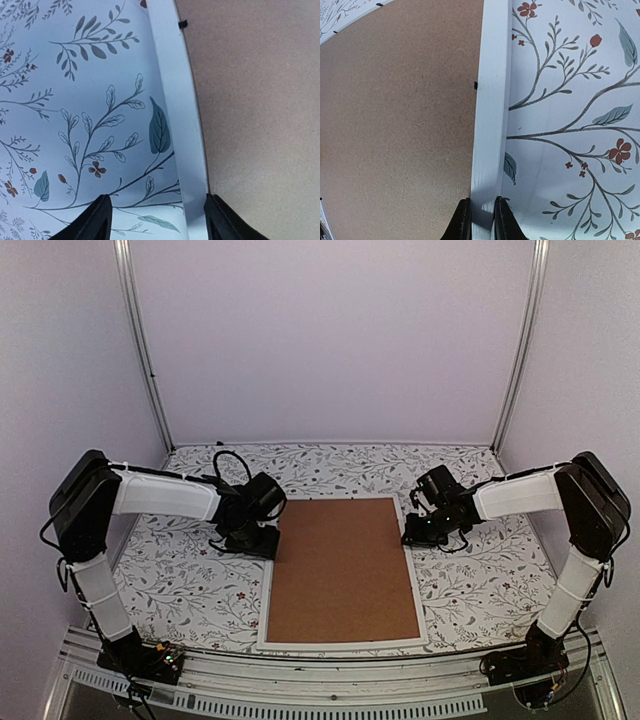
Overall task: Put the photo into the frame
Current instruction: Press the fastener onto the backboard.
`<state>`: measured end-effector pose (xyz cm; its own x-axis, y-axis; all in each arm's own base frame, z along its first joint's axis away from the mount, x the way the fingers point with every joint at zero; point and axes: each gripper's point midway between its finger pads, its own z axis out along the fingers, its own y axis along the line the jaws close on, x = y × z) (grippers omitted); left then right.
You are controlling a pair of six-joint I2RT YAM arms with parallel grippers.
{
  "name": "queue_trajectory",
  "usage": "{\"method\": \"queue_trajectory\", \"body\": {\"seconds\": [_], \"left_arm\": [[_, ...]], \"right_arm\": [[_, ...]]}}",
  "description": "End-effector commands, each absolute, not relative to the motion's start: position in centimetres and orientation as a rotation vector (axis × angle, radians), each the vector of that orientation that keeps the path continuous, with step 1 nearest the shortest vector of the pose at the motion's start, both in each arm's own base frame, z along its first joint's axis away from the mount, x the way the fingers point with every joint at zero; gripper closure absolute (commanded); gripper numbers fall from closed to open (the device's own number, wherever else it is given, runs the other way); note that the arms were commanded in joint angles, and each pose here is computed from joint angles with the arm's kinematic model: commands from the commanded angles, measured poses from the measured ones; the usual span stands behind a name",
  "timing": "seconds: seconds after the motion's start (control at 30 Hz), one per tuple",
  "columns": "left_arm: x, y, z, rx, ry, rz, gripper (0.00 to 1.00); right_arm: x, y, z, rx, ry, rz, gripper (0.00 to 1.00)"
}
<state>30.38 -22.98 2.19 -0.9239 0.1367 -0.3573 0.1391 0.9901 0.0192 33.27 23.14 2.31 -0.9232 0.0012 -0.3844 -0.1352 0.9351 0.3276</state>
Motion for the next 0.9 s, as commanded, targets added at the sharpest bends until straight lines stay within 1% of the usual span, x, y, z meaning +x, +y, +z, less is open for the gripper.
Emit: {"method": "queue_trajectory", "body": {"seconds": [0.0, 0.33, 0.5, 0.6, 0.87], "left_arm": [[29.7, -22.5, -1.1, 0.222, 2.842, 0.037, 0.34], [28.6, -22.8, -2.8, 0.25, 2.878, 0.068, 0.34], [28.6, -22.5, -2.8, 0.259, 2.871, 0.125, 0.34], [29.1, -22.8, -1.0, 0.249, 2.823, 0.098, 0.34], [30.5, -24.7, 7.0, 0.199, 2.653, -0.163, 0.34]], "right_arm": [[31.4, 23.7, 1.5, -0.126, 2.759, 0.542, 0.89], [31.5, 23.7, 1.4, -0.128, 2.76, 0.543, 0.89], [31.4, 23.7, 1.4, -0.128, 2.76, 0.542, 0.89], [31.4, 23.7, 1.4, -0.125, 2.761, 0.543, 0.89], [31.4, 23.5, 1.2, -0.114, 2.766, 0.534, 0.89]]}}
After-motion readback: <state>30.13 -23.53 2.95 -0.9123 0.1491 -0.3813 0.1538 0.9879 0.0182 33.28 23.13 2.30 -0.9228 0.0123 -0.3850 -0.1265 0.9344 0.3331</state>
